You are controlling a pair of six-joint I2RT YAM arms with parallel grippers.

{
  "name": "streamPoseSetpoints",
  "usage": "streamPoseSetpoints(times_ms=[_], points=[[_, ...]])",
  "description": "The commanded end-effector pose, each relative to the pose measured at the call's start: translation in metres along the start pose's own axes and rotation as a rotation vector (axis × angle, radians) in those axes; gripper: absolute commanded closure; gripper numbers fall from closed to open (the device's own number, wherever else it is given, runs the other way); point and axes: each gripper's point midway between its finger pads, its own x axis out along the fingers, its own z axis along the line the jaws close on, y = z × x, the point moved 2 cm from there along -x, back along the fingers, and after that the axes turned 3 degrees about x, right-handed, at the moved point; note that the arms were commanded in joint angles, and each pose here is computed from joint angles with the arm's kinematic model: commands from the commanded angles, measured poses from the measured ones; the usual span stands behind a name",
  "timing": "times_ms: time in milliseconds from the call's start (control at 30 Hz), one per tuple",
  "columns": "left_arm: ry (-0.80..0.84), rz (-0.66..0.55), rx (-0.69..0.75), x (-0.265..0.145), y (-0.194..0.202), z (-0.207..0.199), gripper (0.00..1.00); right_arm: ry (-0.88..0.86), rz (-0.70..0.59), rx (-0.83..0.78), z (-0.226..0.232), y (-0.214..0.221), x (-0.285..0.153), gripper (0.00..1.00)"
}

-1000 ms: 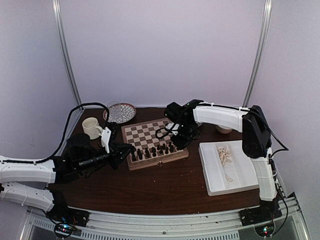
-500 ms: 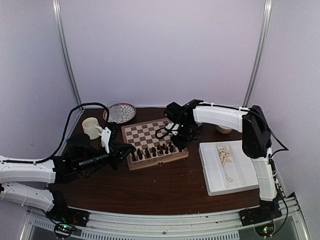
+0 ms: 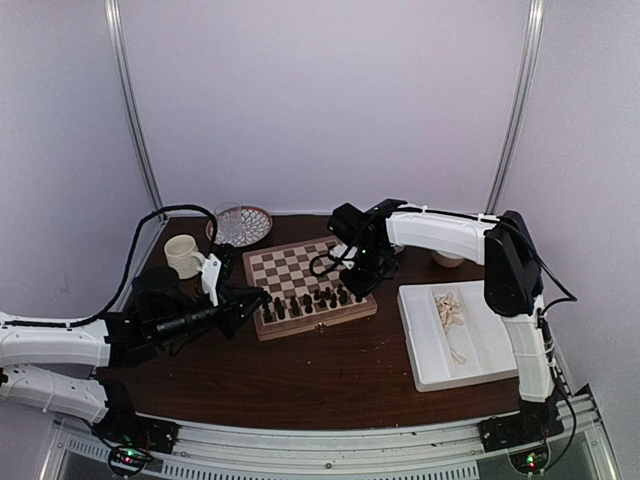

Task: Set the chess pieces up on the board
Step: Place the rook at a8, then place the pawn at the center of the board.

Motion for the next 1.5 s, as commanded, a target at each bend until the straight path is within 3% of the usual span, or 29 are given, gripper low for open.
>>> streamPoseSetpoints(times_ms=[0,433,567,767,933,1100,1467], points=[[0.025,-0.054,-0.001,-0.001,-0.02,-0.006,1.0,0.027,-0.023,0.016,-0.006,-0.008,0.004,0.84],[0.028,-0.052,-0.001,-0.001,-0.02,-0.007,1.0,0.017,-0.036,0.027,-0.005,-0.011,0.005,0.83],[0.03,-0.051,0.0,-0.001,-0.02,-0.007,1.0,0.021,-0.04,0.031,-0.006,-0.011,0.003,0.65],[0.032,-0.03,0.008,0.004,-0.014,-0.007,1.0,0.01,-0.103,0.043,-0.008,-0.012,-0.022,0.55],[0.05,0.038,0.02,0.021,0.003,-0.009,1.0,-0.022,-0.23,0.059,-0.01,-0.006,-0.066,0.44],[0.082,0.12,0.054,0.043,0.026,-0.022,1.0,-0.127,-0.36,0.055,0.004,0.009,-0.1,0.42],[0.096,0.254,0.177,0.085,0.076,-0.051,1.0,-0.151,-0.615,0.187,0.005,0.046,-0.076,0.41]])
